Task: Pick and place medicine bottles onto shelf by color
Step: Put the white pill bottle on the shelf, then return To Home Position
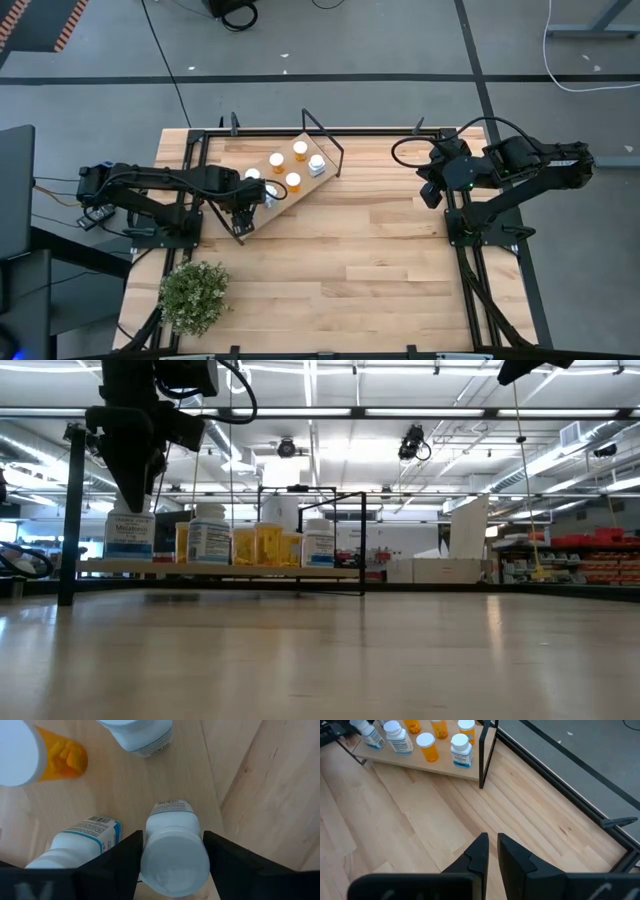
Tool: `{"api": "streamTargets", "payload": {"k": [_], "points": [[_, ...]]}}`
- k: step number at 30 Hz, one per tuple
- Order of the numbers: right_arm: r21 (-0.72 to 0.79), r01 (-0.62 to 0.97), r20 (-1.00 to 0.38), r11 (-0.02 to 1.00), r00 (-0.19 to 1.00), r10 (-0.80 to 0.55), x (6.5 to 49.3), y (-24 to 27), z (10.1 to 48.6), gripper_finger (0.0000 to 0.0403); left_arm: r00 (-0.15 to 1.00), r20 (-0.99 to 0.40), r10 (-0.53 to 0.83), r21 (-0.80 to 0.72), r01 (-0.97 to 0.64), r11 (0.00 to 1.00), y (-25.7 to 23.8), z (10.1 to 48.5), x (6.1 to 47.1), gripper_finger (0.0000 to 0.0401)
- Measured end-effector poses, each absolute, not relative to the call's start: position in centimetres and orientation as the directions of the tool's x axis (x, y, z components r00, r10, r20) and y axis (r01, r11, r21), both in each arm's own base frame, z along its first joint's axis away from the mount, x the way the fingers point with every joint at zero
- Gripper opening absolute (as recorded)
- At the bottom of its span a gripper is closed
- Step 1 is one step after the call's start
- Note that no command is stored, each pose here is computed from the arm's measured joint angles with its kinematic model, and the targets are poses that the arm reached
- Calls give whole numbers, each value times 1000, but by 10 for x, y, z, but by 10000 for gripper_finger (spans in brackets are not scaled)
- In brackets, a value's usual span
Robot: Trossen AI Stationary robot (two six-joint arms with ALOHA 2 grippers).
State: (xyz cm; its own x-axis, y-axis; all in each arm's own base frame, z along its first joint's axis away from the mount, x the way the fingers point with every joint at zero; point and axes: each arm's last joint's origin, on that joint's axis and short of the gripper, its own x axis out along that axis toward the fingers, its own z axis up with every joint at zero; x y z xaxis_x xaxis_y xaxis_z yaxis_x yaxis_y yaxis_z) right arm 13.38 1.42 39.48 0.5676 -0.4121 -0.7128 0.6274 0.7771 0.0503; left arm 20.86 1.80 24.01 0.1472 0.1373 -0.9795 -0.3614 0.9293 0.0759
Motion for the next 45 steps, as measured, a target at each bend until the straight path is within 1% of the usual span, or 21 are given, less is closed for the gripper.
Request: {"api": "streamTargets", "payload": {"k": [8, 15, 21, 35, 40, 45], "points": [[39, 619, -713, 784, 568, -412, 134, 14, 395, 47, 145, -980, 137, 78, -354, 932, 18, 242, 209, 226], [35, 615, -713, 787, 567, -412, 134, 14, 395, 47, 221, -965, 142, 63, -331, 942, 19, 262, 217, 246], [34, 615, -713, 787, 567, -412, 134, 14, 395, 47, 219, -965, 142, 64, -328, 943, 19, 264, 216, 259], [33, 616, -714, 787, 566, -413, 134, 14, 395, 47, 225, -964, 141, 54, -354, 934, 17, 265, 216, 254], [41, 619, -716, 784, 566, -409, 133, 14, 395, 47, 265, -954, 138, 35, -358, 933, 13, 271, 212, 250], [52, 628, -720, 776, 562, -407, 133, 14, 394, 47, 381, -915, 132, -21, -373, 928, 7, 289, 210, 241]]}}
